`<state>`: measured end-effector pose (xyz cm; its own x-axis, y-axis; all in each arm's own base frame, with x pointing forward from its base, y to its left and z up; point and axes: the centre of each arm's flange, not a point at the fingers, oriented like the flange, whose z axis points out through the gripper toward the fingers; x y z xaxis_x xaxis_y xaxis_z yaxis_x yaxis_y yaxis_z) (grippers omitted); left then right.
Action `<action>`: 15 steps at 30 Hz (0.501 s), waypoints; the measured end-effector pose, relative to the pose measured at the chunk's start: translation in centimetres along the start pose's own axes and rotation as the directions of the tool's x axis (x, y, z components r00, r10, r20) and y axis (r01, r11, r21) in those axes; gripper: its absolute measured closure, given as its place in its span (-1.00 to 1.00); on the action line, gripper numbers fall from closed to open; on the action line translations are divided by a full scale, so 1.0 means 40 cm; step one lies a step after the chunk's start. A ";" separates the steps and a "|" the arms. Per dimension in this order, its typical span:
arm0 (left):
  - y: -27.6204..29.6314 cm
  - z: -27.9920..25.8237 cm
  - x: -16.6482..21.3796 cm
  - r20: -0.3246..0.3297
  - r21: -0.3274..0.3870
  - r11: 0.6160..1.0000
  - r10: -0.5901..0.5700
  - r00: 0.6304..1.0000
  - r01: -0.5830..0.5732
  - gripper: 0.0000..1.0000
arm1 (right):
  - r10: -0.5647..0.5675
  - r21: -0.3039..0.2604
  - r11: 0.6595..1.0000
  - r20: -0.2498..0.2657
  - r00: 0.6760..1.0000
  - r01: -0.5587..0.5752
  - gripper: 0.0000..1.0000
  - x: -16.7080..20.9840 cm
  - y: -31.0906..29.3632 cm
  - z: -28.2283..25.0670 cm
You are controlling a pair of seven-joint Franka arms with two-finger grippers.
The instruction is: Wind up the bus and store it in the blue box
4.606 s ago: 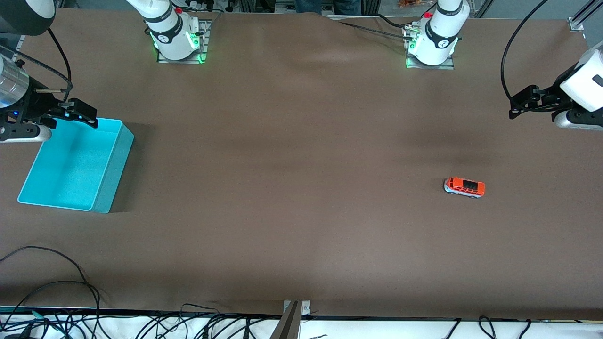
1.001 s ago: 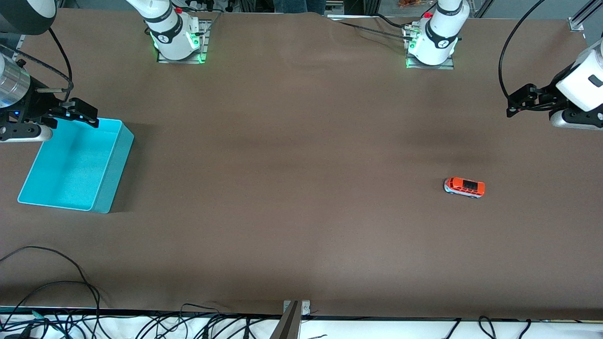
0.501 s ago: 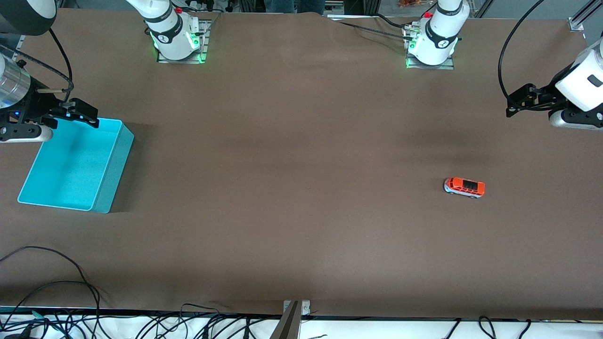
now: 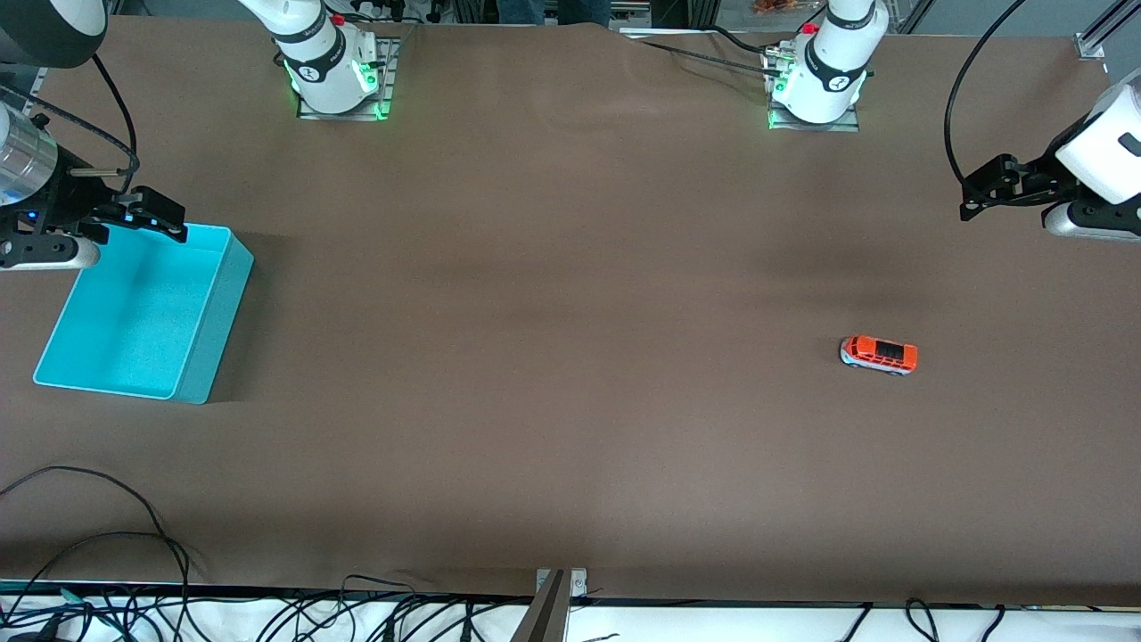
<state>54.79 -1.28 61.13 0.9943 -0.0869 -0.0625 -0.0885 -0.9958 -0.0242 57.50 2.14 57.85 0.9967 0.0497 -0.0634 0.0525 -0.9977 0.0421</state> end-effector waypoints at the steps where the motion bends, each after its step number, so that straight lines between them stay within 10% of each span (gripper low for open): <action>1: 0.000 0.000 0.000 0.000 0.000 1.000 0.000 1.000 0.000 -1.00 | 0.000 0.000 1.000 0.000 1.000 0.000 -1.00 0.000 0.000 0.000; 15: -0.007 0.027 0.012 0.023 -0.008 0.976 0.218 0.976 -0.218 -1.00 | 0.000 0.000 1.000 0.000 1.000 0.000 -1.00 0.000 0.000 0.000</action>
<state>55.25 -1.03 60.05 0.9493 -0.3013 -0.0896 -0.3027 -0.9531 -0.0020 57.50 2.14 57.84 0.9967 0.0497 -0.0635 0.0524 -0.9977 0.0421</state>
